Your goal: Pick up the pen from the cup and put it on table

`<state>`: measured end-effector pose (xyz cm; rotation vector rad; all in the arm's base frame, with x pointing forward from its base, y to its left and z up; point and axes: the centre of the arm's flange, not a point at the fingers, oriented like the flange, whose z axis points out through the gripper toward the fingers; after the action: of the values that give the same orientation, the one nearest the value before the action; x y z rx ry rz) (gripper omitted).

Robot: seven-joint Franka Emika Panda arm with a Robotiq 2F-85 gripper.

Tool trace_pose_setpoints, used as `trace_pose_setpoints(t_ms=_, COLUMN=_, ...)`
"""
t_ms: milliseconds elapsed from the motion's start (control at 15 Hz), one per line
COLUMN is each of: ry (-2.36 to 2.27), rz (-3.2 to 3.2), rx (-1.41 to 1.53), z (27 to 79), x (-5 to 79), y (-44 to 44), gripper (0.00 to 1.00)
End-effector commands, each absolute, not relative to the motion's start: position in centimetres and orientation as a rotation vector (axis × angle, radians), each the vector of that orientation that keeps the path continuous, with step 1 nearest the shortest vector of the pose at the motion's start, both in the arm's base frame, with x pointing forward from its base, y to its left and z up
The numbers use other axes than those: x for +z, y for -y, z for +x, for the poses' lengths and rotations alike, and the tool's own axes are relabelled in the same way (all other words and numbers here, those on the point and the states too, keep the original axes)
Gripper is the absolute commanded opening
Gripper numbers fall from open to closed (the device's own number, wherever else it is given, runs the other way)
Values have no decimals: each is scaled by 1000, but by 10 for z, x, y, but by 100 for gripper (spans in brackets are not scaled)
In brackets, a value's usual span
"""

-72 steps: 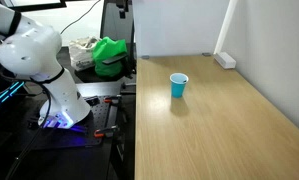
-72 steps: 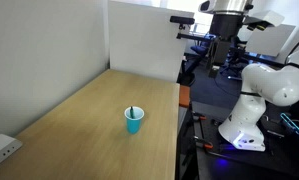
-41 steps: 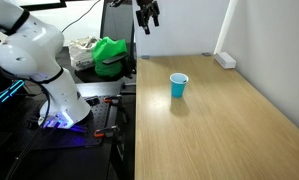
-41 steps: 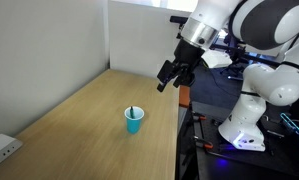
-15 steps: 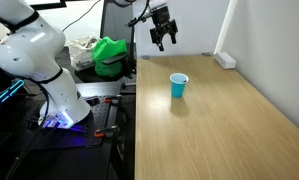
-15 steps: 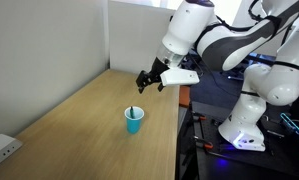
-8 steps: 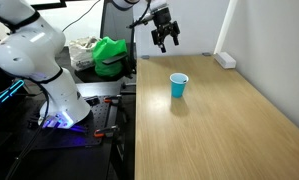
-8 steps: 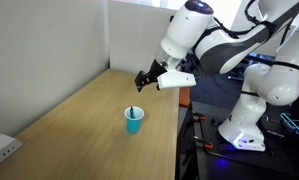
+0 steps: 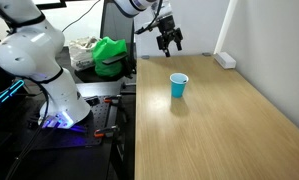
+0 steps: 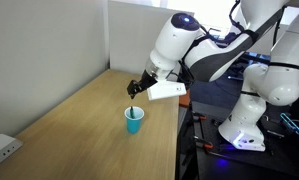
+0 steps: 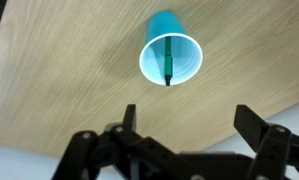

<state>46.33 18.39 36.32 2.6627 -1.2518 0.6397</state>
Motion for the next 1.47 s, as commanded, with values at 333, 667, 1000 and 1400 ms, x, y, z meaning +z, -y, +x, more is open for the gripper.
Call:
trace_pose_setpoints(t_ms=333, ry=1238, rz=2664, rx=533, z=481, x=319, y=-210, gripper=87)
trace_pose_setpoints(t_ms=667, ry=1234, rz=2675, rx=511, z=476, x=297, y=-201, gripper=86)
trace_pose_setpoints(t_ms=1000, ry=1198, rz=2689, rx=536, z=486, x=286, y=-186, gripper=88)
trace_pose_setpoints(t_ms=1400, ry=1153, rz=2690, rx=567, z=502, x=273, y=-172, gripper=79)
